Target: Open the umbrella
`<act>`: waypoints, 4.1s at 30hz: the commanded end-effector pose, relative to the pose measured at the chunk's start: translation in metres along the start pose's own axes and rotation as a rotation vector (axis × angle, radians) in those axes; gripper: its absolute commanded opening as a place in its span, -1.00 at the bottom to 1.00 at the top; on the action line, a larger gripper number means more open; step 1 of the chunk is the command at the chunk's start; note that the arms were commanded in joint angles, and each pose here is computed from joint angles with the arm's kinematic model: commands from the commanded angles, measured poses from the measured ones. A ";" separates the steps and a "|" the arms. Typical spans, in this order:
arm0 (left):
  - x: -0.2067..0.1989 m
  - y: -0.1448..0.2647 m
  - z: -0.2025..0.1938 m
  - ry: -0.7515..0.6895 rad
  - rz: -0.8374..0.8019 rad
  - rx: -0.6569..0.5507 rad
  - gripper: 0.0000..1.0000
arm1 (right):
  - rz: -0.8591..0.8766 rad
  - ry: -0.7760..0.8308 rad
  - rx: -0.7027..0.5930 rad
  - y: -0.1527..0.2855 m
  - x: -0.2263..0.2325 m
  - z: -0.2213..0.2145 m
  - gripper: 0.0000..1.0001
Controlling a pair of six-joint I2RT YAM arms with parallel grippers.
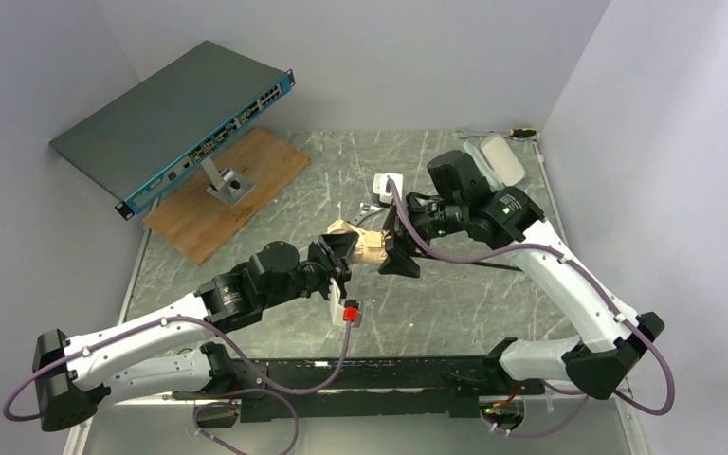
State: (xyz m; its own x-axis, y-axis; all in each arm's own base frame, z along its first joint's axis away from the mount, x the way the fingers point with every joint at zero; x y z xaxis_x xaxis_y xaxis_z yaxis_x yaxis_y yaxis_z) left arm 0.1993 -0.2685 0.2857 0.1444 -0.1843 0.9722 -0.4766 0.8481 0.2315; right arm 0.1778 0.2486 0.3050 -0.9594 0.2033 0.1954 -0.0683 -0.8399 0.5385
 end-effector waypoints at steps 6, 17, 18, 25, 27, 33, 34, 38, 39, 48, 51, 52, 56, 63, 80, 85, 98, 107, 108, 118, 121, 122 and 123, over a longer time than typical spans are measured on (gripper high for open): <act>0.069 0.027 0.003 -0.073 0.298 0.037 -1.00 | -0.060 -0.102 0.071 -0.004 -0.016 -0.035 1.00; 0.062 0.022 0.008 -0.119 0.298 0.028 -1.00 | 0.084 -0.166 -0.089 0.013 -0.005 -0.003 0.89; 0.061 0.021 0.009 -0.119 0.296 0.028 -1.00 | 0.093 -0.160 -0.096 0.014 -0.002 -0.001 0.84; 0.055 0.016 0.011 -0.118 0.261 0.020 -0.72 | 0.063 -0.152 -0.088 0.015 -0.008 -0.007 -0.33; 0.061 0.024 0.018 -0.015 0.233 -0.034 -0.17 | 0.049 -0.167 -0.086 0.017 -0.013 -0.011 -0.97; 0.066 0.058 0.064 0.293 0.050 -0.336 0.29 | 0.067 -0.225 -0.096 0.020 -0.020 -0.014 -1.00; 0.070 0.059 0.069 0.328 0.050 -0.359 0.35 | 0.075 -0.234 -0.100 0.018 -0.020 -0.014 -1.00; 0.078 0.047 0.074 0.368 0.021 -0.377 0.19 | 0.083 -0.241 -0.105 0.010 -0.018 -0.016 -1.00; 0.079 0.041 0.073 0.373 0.011 -0.368 0.11 | 0.089 -0.237 -0.107 0.010 -0.017 -0.016 -1.00; 0.061 0.013 0.072 0.321 -0.045 -0.356 -0.11 | 0.130 -0.203 -0.118 0.012 -0.003 -0.014 -1.00; 0.056 0.009 0.069 0.303 -0.034 -0.338 -0.08 | 0.155 -0.176 -0.120 0.014 0.005 -0.012 -1.00; 0.055 0.008 0.067 0.302 -0.031 -0.327 -0.08 | 0.158 -0.166 -0.114 0.014 0.007 -0.013 -1.00; 0.055 0.005 0.063 0.323 -0.026 -0.303 -0.16 | 0.151 -0.131 -0.089 0.013 0.010 -0.019 -1.00; 0.052 0.002 0.052 0.325 -0.008 -0.235 -0.29 | 0.169 -0.096 -0.075 0.013 0.016 -0.021 -1.00; 0.055 -0.008 0.033 0.424 0.004 -0.127 -0.69 | 0.159 0.013 -0.047 0.011 0.023 -0.027 -1.00; 0.057 -0.005 0.031 0.490 0.005 -0.119 -1.00 | 0.144 0.050 -0.041 0.011 0.022 -0.029 -1.00; 0.123 0.001 -0.034 0.884 0.273 -0.009 -1.00 | 0.176 0.218 0.011 0.009 0.036 -0.042 -1.00; 0.089 -0.017 -0.073 1.041 0.171 0.132 -1.00 | 0.071 0.269 -0.069 0.016 0.031 -0.023 -1.00; 0.080 -0.017 -0.079 1.096 0.140 0.137 -1.00 | 0.033 0.265 -0.099 0.019 0.027 -0.016 -1.00; 0.027 0.033 0.013 1.267 -0.267 -0.341 -1.00 | -0.278 -0.112 -0.325 0.064 -0.066 -0.003 -1.00; 0.057 0.039 0.037 1.254 -0.297 -0.445 -1.00 | -0.238 -0.106 -0.232 0.051 -0.072 -0.022 -1.00; 0.078 0.041 0.032 1.254 -0.244 -0.445 -1.00 | -0.197 -0.114 -0.193 0.046 -0.068 -0.032 -1.00; 0.101 0.039 0.018 1.255 -0.160 -0.405 -1.00 | -0.163 -0.112 -0.168 0.043 -0.063 -0.039 -1.00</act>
State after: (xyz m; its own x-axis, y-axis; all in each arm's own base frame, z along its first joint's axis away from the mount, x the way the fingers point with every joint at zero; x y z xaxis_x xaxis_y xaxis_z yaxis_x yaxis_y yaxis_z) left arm 0.1853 -0.2563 0.3187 0.9791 0.1233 0.1617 -0.1609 0.9561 0.2449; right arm 0.2409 0.1700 0.2895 -0.8401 0.5138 0.1738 -0.4050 -0.8073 0.4293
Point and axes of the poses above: each gripper's point midway between its finger pads, its own y axis back along the fingers, its own x axis along the line the jaws close on, z = x × y, the point moved 2 cm from there along y, back along the fingers, and after that the axes turned 11 degrees about -y, right-handed, at the moved point
